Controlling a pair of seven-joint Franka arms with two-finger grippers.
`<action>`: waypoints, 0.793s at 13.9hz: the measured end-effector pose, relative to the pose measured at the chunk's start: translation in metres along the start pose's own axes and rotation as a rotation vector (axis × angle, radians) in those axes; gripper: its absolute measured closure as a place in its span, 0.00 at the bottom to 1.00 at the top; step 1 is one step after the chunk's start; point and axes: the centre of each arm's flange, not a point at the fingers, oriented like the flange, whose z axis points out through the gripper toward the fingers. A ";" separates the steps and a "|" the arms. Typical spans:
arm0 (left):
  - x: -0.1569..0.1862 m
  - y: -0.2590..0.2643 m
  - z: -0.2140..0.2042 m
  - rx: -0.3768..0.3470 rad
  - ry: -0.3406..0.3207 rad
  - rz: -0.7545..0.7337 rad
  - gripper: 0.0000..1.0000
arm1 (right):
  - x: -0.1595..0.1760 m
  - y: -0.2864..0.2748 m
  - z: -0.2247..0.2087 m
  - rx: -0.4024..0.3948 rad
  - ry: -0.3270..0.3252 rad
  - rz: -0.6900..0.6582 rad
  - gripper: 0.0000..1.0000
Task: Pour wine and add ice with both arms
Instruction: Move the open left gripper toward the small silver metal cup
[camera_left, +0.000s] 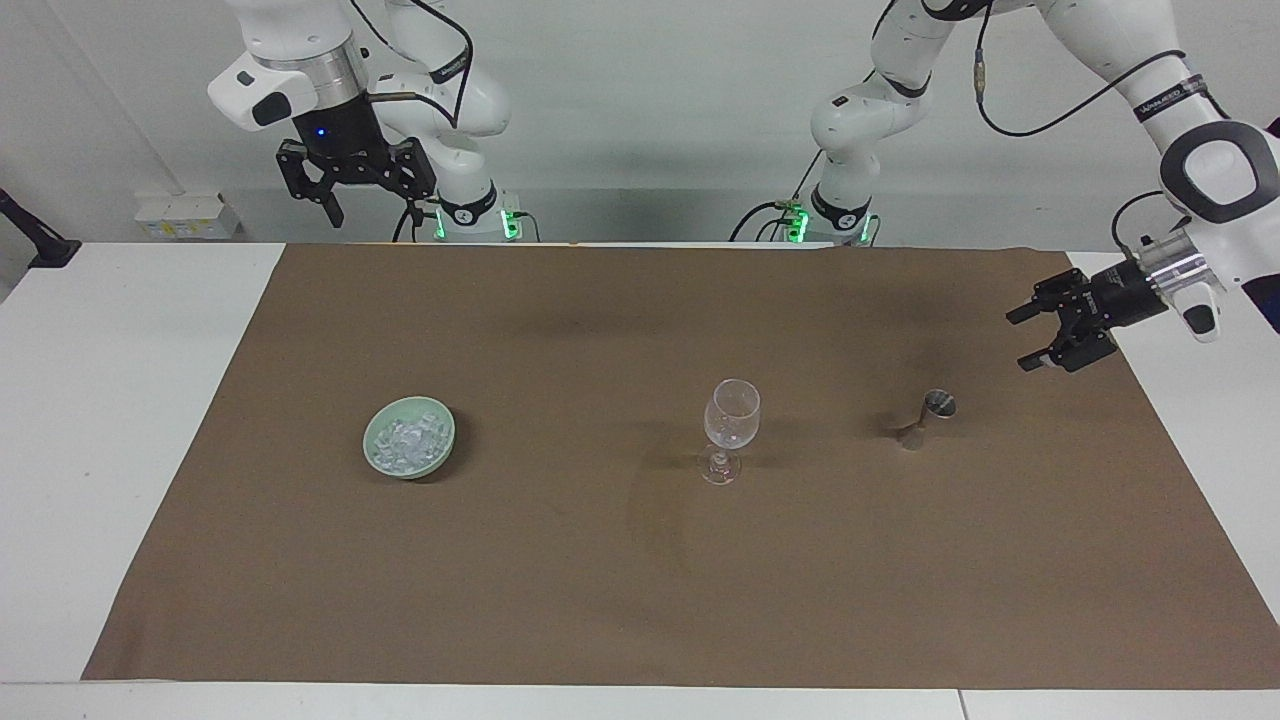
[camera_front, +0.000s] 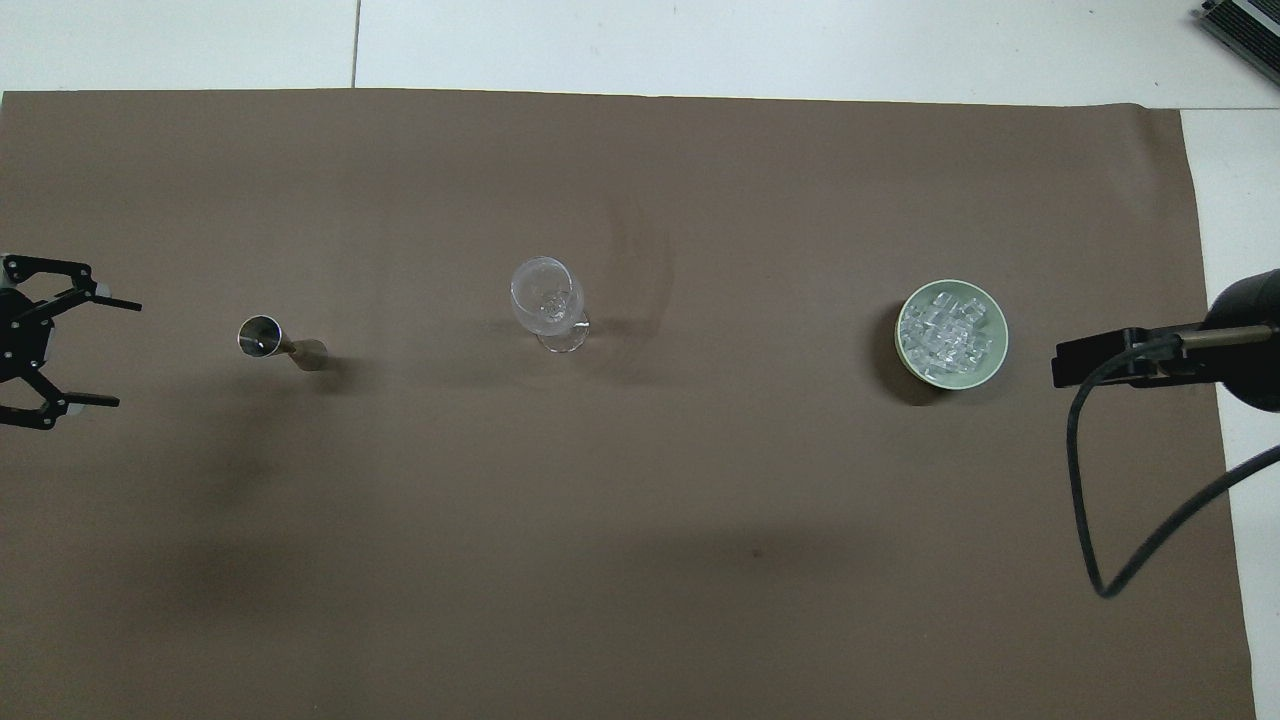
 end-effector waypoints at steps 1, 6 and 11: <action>0.008 0.004 0.007 -0.019 -0.022 -0.041 0.00 | 0.000 0.000 0.000 0.000 0.000 0.000 0.00; 0.047 0.006 0.031 -0.096 -0.111 -0.200 0.00 | 0.000 0.000 0.000 0.000 0.000 0.000 0.00; 0.108 -0.010 0.076 -0.123 -0.216 -0.336 0.00 | 0.000 0.000 0.000 0.000 0.000 0.000 0.00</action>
